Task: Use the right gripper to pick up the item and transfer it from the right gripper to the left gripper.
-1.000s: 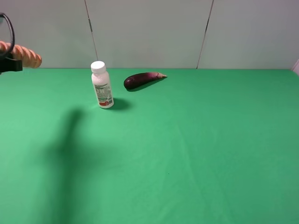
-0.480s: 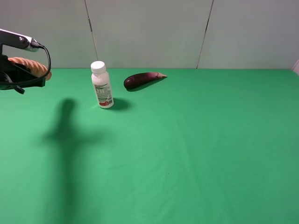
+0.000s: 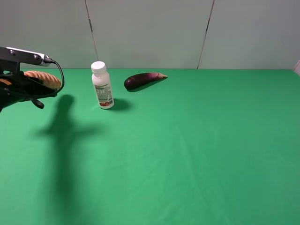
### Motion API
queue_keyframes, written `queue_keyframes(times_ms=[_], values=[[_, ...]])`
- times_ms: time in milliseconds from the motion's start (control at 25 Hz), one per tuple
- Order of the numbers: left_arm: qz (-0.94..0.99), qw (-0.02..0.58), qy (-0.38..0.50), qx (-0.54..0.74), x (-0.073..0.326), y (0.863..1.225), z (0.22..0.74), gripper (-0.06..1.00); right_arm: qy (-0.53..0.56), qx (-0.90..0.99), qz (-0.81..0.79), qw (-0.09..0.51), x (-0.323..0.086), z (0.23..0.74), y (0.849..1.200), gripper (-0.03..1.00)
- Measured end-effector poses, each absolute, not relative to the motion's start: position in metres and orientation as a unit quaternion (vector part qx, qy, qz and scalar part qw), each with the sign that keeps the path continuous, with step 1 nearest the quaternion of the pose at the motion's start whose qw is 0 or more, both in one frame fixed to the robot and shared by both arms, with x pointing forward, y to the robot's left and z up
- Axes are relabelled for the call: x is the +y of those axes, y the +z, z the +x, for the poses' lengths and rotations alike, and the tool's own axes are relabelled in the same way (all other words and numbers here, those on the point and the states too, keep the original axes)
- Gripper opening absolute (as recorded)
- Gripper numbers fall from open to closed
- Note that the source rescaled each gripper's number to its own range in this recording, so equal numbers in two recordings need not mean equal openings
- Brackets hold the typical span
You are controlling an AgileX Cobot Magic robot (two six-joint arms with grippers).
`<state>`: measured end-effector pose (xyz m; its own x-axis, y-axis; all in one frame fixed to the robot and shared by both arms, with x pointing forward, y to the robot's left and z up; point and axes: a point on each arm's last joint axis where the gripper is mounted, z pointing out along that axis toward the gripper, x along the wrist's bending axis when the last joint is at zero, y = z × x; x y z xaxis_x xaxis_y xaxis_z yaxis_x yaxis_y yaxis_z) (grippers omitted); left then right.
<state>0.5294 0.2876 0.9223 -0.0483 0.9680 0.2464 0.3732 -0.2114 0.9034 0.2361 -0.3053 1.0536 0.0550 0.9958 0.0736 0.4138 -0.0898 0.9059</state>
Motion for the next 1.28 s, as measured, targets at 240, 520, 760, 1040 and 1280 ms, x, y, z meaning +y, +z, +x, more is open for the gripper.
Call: queue_keyframes(times_ms=[240,520,760,1040,1280], values=[[0.592,0.356,0.493,0.529,0.286,0.907,0.519,0.03,0.393,0.564,0.625,0.370,-0.305,0.236,1.054,1.00],[0.600,0.389,0.481,0.508,0.279,0.894,0.520,0.01,0.393,0.564,0.625,0.370,-0.305,0.236,1.054,1.00],[0.615,0.396,0.472,0.491,0.275,0.882,0.519,0.01,0.393,0.564,0.625,0.370,-0.305,0.236,1.054,1.00],[0.643,0.396,0.446,0.481,0.270,0.865,0.516,0.00,0.393,0.564,0.625,0.370,-0.305,0.236,1.054,1.00],[0.637,0.400,0.427,0.502,0.270,0.859,0.511,0.39,0.393,0.564,0.625,0.370,-0.305,0.236,1.054,1.00]])
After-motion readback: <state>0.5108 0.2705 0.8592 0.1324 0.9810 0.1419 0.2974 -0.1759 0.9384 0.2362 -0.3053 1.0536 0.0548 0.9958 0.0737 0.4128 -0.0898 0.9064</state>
